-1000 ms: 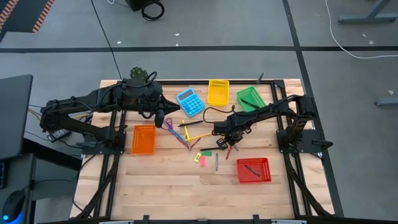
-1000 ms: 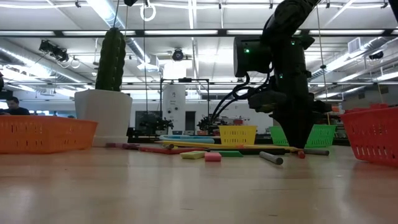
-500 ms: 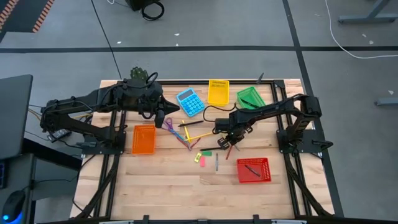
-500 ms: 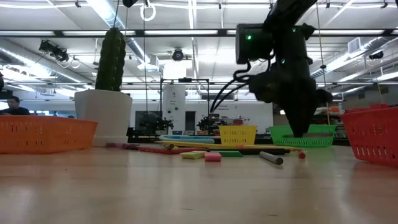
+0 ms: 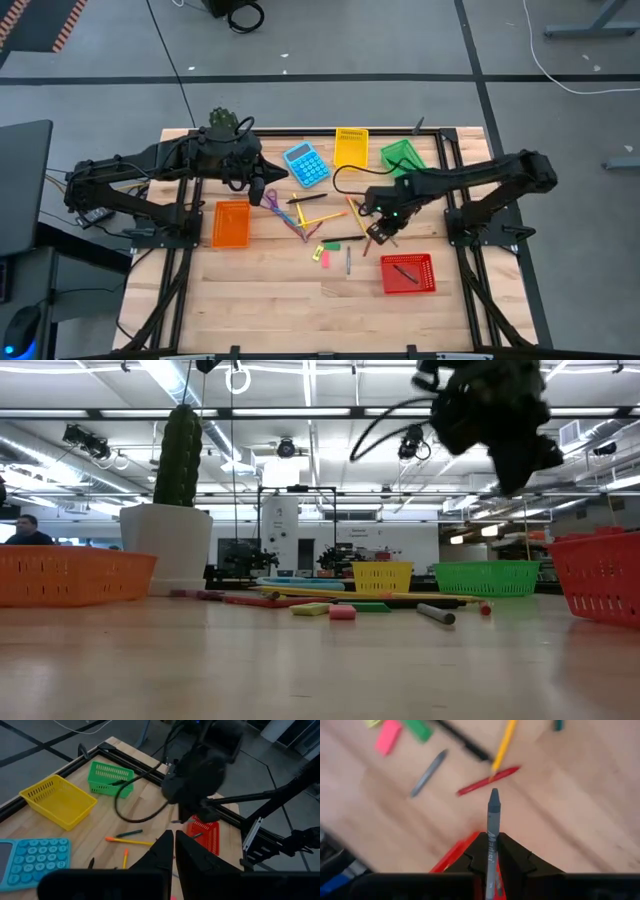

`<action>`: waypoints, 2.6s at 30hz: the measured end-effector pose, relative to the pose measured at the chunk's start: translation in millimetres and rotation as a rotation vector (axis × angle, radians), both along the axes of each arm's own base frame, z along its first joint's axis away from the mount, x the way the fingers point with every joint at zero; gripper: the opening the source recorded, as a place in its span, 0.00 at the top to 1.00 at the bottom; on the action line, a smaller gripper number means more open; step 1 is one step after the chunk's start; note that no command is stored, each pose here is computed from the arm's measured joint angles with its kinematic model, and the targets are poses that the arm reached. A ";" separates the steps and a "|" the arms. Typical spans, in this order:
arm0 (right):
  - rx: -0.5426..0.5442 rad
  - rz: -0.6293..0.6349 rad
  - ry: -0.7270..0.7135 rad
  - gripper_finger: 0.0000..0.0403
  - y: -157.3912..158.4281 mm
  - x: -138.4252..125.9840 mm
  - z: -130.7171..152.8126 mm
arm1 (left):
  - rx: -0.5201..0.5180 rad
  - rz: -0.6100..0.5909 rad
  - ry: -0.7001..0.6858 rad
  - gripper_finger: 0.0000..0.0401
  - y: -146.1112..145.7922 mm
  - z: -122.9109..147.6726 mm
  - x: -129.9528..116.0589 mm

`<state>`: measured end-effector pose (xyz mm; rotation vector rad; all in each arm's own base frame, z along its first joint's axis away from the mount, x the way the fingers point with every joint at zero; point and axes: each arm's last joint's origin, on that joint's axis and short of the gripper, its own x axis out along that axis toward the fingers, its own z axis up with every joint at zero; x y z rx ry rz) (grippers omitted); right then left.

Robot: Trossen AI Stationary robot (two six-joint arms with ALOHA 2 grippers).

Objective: Sort crayons/erasers/pens/pencils in bins
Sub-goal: Put the top right gray crayon into the red bin

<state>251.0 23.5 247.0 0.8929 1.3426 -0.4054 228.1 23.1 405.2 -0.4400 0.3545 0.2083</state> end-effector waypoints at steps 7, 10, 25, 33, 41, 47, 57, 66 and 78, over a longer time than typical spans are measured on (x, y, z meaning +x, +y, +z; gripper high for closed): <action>0.054 0.119 -0.008 0.90 45.4 -14.1 8.4 | 0.000 0.002 0.000 0.93 0.0 0.0 0.0; 0.045 0.197 0.008 0.90 64.9 -18.1 4.8 | 0.001 0.001 0.000 0.94 0.0 0.0 0.0; -0.075 0.307 0.110 0.90 107.8 -13.0 -32.4 | 0.000 0.002 -0.001 0.94 0.0 0.1 0.0; -0.098 0.289 0.178 0.90 111.5 -5.5 -54.5 | -0.001 0.001 -0.001 0.95 -0.1 0.1 0.0; -0.103 0.201 0.226 0.90 106.5 -14.6 -78.1 | -0.001 0.001 -0.001 0.94 -0.2 0.1 0.0; -0.068 0.169 0.172 0.90 107.1 -13.8 -89.3 | -0.002 0.001 -0.001 0.96 -0.2 0.1 0.0; -0.096 0.133 0.177 0.90 102.7 -20.2 -101.9 | -0.026 0.011 -0.004 0.95 -0.3 0.1 0.1; -0.095 0.133 0.173 0.90 99.6 -26.0 -111.5 | -0.074 0.030 -0.012 0.95 -0.3 0.2 0.1; -0.111 0.130 0.163 0.88 99.2 -25.6 -112.3 | -0.072 0.030 -0.019 0.96 -0.3 0.9 0.4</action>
